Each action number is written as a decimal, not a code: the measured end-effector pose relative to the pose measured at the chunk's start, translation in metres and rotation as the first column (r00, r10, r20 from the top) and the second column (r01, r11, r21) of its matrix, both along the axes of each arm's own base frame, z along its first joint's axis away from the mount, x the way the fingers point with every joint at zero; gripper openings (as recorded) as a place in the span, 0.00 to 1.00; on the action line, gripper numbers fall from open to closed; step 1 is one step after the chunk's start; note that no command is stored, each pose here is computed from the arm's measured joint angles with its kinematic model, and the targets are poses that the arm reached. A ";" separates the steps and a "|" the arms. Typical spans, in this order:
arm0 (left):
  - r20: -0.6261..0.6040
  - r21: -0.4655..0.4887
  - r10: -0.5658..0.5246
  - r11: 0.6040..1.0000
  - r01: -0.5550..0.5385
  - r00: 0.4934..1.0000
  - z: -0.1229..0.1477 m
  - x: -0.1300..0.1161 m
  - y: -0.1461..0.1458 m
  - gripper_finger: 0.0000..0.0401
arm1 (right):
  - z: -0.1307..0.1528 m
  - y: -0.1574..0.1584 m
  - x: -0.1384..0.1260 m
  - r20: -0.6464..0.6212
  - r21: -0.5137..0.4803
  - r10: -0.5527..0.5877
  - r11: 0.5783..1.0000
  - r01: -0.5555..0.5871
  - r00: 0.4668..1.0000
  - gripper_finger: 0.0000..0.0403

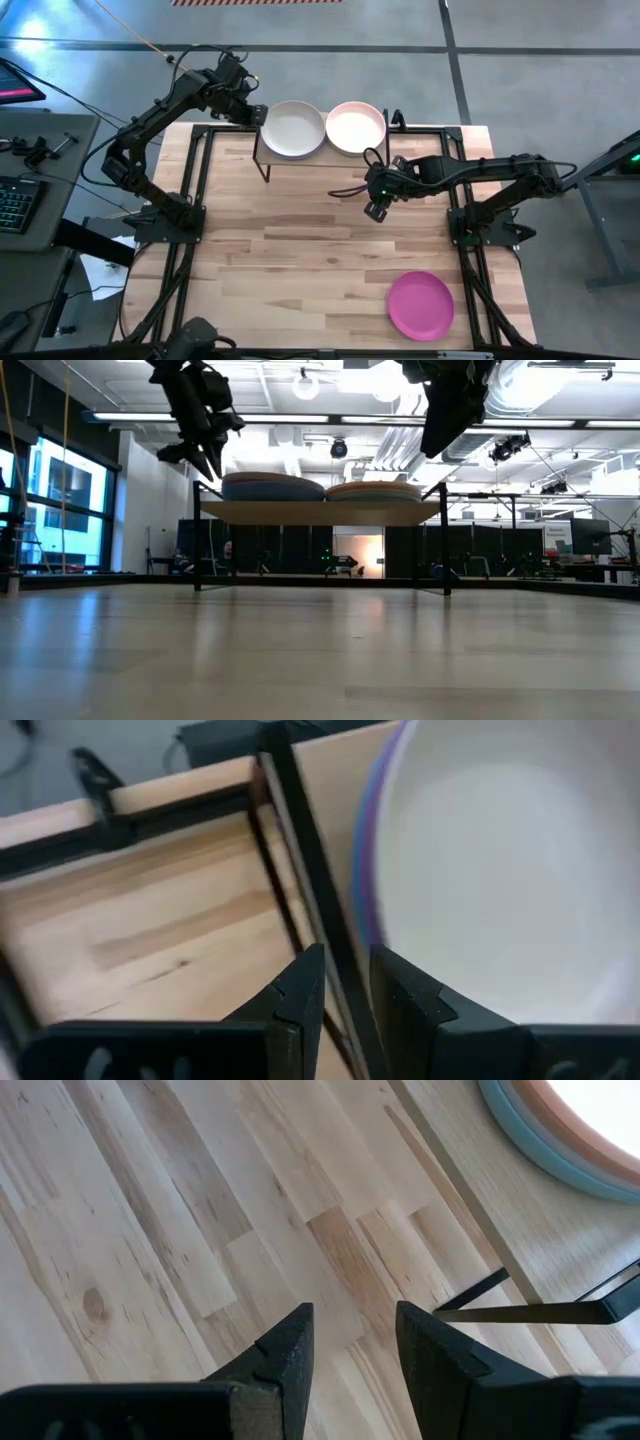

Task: Place and stack plates onto a shelf
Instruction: Stack the pink plate into the light gray plate on the shelf

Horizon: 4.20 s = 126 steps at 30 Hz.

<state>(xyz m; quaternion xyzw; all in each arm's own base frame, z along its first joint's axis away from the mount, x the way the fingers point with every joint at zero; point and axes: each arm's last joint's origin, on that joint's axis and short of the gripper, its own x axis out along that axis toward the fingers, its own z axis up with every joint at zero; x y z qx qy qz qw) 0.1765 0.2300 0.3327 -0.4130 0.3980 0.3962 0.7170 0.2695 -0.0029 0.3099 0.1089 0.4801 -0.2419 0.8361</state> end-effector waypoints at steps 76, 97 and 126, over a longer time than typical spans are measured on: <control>0.072 0.209 -0.507 0.850 0.484 0.859 0.059 0.029 -0.157 0.18 | -0.023 0.108 -0.033 -0.290 0.299 0.586 0.806 -0.510 0.757 0.31; 0.054 0.223 -0.581 0.799 0.558 0.812 0.058 0.037 -0.184 0.18 | -0.069 0.155 -0.019 -0.410 0.281 0.649 0.759 -0.588 0.641 0.31; 0.062 0.215 -0.573 0.808 0.549 0.818 0.058 0.037 -0.186 0.18 | -0.109 0.196 -0.019 -0.470 0.282 0.659 0.742 -0.608 0.587 0.31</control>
